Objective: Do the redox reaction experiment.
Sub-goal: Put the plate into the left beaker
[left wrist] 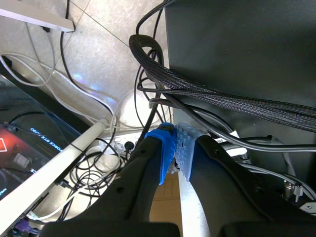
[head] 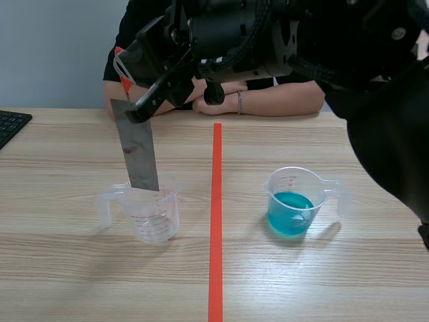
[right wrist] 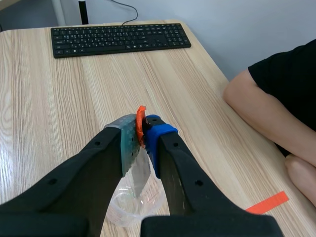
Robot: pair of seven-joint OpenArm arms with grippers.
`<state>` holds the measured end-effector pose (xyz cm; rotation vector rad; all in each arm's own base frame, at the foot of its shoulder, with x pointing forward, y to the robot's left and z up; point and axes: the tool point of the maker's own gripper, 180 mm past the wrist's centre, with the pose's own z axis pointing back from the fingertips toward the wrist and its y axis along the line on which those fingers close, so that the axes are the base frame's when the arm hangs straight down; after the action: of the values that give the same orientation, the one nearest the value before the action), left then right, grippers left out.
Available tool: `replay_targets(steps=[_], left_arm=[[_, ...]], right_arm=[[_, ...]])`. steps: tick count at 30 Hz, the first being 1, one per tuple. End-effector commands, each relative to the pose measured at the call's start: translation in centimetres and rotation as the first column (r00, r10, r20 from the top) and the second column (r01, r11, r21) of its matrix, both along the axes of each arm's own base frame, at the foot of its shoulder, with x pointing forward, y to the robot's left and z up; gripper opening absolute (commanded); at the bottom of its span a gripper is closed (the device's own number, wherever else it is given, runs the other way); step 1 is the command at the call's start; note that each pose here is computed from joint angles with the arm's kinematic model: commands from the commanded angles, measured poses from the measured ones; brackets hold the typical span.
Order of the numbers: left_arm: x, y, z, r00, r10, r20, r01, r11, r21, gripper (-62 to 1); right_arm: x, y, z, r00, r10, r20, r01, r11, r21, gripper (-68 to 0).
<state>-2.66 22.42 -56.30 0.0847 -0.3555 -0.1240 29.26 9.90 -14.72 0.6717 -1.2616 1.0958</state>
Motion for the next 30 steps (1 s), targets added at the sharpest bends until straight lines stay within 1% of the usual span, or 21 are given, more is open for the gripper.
replay_targets(steps=[1, 4, 13, 17, 22, 30], left_arm=[[0.0, -0.1, 0.2, 1.0, -0.002, 0.009, 0.002, 1.0, -0.004, -58.2], [0.0, -0.1, 0.2, 1.0, -0.002, 0.009, 0.002, 1.0, -0.003, -58.2], [0.0, -0.1, 0.2, 1.0, -0.002, 0.009, 0.002, 1.0, -0.003, -58.2], [0.0, -0.1, 0.2, 1.0, -0.002, 0.009, 0.002, 1.0, -0.003, -58.2], [0.0, -0.1, 0.2, 1.0, -0.002, 0.009, 0.002, 1.0, -0.003, -58.2], [0.0, -0.1, 0.2, 1.0, -0.002, 0.009, 0.002, 1.0, -0.003, -58.2]], right_arm=[[-0.2, 0.3, 0.2, 1.0, 0.014, 0.005, -0.015, 1.0, 0.017, -66.9], [0.1, 0.3, -0.4, 1.0, 0.009, -0.005, -0.009, 1.0, 0.006, -66.9], [1.2, -0.1, -2.9, 0.998, -0.014, -0.063, 0.013, 1.0, -0.012, -66.9], [1.8, -0.3, -4.2, 0.998, -0.023, -0.062, 0.021, 0.999, -0.037, -66.9], [2.1, -0.4, -5.7, 0.997, -0.033, -0.074, 0.029, 0.998, -0.062, -66.9], [2.3, -0.6, -6.3, 0.997, -0.036, -0.065, 0.03, 0.996, -0.087, -66.9]])
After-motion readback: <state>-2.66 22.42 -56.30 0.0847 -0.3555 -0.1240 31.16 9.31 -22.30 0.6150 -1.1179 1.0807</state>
